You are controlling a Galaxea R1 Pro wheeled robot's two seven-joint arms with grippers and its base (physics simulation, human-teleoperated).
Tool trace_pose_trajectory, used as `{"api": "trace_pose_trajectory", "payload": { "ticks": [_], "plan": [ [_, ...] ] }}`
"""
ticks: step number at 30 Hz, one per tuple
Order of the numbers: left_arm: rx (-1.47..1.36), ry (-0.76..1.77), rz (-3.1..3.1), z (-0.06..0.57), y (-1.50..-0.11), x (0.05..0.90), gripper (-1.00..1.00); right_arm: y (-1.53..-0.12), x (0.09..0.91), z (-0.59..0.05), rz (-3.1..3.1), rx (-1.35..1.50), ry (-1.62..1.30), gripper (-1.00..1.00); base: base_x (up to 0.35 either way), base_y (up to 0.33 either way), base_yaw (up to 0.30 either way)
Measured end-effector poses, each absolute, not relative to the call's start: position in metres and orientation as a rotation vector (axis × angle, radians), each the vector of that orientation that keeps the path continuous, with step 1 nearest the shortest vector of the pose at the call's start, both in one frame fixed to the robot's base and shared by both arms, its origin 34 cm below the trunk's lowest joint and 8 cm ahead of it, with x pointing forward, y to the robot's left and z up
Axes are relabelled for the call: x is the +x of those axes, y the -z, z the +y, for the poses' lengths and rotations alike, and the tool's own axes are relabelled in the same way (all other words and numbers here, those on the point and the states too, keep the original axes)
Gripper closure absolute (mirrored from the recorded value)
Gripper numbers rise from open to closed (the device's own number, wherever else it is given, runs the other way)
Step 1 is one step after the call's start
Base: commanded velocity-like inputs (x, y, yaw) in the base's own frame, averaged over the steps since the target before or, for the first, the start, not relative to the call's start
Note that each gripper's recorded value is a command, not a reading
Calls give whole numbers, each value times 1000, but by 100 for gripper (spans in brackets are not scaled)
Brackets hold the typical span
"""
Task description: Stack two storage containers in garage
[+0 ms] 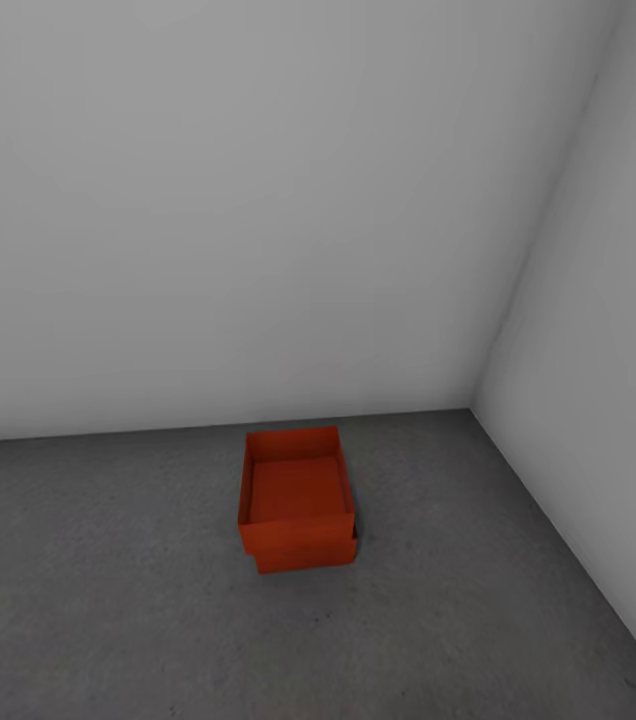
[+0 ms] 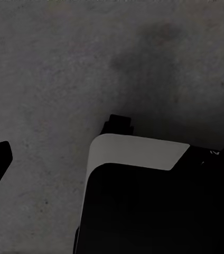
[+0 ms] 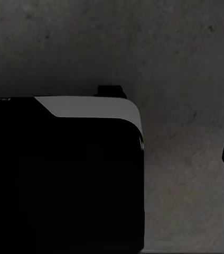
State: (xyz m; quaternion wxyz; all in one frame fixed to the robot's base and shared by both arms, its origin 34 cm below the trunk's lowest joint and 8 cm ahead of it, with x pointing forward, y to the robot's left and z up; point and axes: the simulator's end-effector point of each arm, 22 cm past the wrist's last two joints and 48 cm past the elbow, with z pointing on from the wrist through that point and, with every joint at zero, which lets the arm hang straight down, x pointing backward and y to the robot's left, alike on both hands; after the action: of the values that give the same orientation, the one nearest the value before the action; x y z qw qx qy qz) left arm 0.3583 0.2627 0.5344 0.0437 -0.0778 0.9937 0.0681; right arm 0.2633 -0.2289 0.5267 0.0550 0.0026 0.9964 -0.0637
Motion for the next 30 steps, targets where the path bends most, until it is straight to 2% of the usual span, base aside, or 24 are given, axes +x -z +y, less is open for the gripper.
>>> {"api": "trace_pose_trajectory", "payload": {
  "ticks": [7, 30],
  "plan": [
    [-236, -97, 3029, 253, -535, 364, -100, -527, 248, -229, 3036, 4, 191, -100, 0, 0, 0],
    [-229, -53, 3008, 250, -540, 365, -100, -529, 252, -215, 3019, 2, 65, -100, 0, 0, 0]
  ]
}}
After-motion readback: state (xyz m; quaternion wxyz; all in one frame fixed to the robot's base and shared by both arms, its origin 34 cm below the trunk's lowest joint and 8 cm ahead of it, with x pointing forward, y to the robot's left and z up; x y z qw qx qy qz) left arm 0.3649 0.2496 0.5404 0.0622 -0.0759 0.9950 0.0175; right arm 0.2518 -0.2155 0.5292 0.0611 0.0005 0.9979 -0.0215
